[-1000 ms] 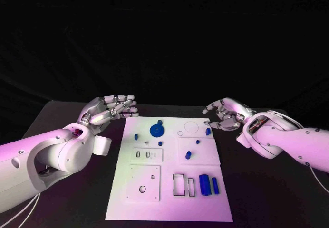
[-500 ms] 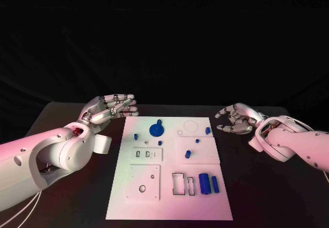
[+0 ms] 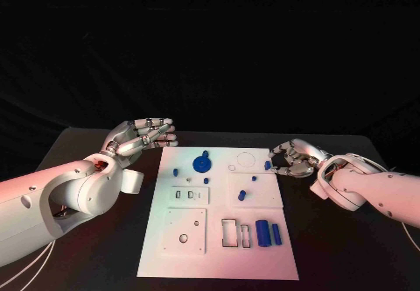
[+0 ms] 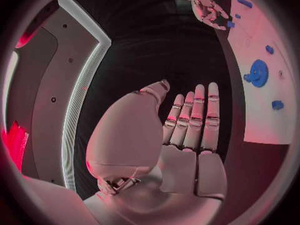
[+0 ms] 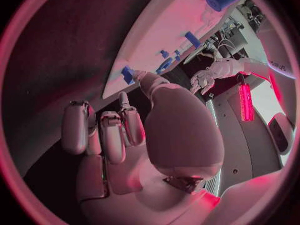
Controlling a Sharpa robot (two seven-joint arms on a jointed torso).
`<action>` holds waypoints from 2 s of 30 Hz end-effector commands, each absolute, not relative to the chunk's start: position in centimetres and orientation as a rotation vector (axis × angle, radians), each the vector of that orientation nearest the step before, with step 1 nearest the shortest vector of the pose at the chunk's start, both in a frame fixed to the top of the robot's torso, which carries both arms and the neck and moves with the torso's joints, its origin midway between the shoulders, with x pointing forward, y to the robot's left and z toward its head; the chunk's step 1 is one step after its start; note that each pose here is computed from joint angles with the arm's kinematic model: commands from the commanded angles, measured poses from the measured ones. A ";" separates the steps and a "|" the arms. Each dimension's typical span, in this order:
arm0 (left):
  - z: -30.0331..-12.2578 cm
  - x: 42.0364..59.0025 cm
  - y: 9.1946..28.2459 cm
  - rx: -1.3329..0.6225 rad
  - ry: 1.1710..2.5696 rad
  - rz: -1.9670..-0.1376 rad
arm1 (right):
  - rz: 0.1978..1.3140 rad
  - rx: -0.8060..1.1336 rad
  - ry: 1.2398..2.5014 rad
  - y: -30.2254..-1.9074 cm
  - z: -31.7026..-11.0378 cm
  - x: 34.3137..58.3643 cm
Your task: Assemble the parts on the task board
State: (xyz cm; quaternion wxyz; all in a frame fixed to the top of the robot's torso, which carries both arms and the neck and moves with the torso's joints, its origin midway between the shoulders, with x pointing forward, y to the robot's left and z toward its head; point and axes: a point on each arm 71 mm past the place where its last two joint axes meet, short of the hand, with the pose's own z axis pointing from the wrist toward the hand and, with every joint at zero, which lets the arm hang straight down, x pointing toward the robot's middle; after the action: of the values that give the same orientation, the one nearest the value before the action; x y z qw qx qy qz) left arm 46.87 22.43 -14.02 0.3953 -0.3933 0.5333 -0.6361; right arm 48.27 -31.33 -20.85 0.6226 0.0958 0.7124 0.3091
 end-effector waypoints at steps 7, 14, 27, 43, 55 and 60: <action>-13.9 46.8 22.2 -0.988 1.352 -1.639 | 0.731 0.210 1.663 -30.5 -21.5 48.2; -13.9 46.8 22.3 -0.989 1.352 -1.638 | 0.728 0.212 1.663 -30.4 -21.6 48.3; -13.9 46.8 22.3 -0.989 1.352 -1.637 | 0.725 0.215 1.663 -30.2 -21.8 48.4; -13.9 46.8 22.4 -0.990 1.352 -1.635 | 0.697 0.226 1.649 -30.3 -21.8 48.6; -13.9 46.8 22.4 -0.990 1.352 -1.634 | 0.689 0.229 1.638 -30.2 -21.8 48.7; -13.9 46.7 22.4 -0.990 1.353 -1.635 | 0.691 0.229 1.630 -30.1 -21.7 48.7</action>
State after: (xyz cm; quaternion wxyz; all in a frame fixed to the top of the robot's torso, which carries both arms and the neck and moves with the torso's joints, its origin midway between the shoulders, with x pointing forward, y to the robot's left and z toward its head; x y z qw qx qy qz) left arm 46.84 22.65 -14.03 0.3959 -0.3939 0.5333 -0.6354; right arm 48.71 -30.22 -21.74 0.6233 0.1029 0.7133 0.3034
